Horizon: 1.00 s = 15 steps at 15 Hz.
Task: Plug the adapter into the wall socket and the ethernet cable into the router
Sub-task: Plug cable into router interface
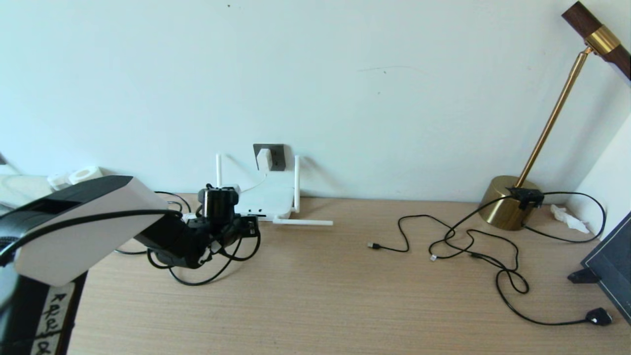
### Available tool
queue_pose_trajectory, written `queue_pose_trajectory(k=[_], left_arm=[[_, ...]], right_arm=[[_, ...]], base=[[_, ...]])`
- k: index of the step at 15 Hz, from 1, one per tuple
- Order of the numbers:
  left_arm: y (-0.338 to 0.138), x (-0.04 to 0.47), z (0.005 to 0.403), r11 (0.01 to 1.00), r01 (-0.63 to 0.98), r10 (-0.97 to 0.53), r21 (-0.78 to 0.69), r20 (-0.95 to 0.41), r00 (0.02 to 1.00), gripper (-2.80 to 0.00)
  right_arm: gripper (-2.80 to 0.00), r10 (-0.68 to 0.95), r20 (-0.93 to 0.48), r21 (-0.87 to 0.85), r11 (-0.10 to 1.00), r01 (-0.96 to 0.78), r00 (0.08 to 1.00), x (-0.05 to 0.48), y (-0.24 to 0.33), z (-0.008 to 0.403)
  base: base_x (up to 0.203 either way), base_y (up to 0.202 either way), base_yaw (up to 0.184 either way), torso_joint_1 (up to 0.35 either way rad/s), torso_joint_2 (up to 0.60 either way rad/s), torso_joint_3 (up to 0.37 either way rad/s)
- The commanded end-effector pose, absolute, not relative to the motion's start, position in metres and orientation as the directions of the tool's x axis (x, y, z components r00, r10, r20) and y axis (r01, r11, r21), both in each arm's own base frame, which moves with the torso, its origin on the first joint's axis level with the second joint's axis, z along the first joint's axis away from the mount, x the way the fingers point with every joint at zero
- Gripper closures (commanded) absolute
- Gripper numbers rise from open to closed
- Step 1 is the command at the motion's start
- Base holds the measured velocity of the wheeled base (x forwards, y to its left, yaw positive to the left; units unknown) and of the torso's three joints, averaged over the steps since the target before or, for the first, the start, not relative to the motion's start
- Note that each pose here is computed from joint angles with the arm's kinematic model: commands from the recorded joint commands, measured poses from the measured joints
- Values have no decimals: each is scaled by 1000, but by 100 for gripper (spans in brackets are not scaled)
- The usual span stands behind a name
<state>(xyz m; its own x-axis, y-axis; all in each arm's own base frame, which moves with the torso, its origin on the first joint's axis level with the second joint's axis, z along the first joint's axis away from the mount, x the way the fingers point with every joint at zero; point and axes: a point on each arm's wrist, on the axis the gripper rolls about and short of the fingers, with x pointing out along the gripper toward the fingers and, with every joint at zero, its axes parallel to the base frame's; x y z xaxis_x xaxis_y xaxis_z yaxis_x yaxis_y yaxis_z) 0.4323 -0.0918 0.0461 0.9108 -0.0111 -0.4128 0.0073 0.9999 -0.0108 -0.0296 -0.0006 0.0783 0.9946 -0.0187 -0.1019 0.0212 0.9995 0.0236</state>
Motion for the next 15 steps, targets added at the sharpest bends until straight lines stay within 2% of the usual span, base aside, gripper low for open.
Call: queue_pose_trajectory(k=[1,15], left_arm=[[-92,433,45,1000,7,-11,-12,-410,912,0],[-92,428,46,1000,21,-11,21,-414,910,0]], right_arm=[[-280,-18,-103,24,999,21,995,-30,-1,78],[-280,-18,-103,24,999,21,995,-30,-1,78]], base=[[0,0,0,0,0,0],[0,0,0,0,0,0]])
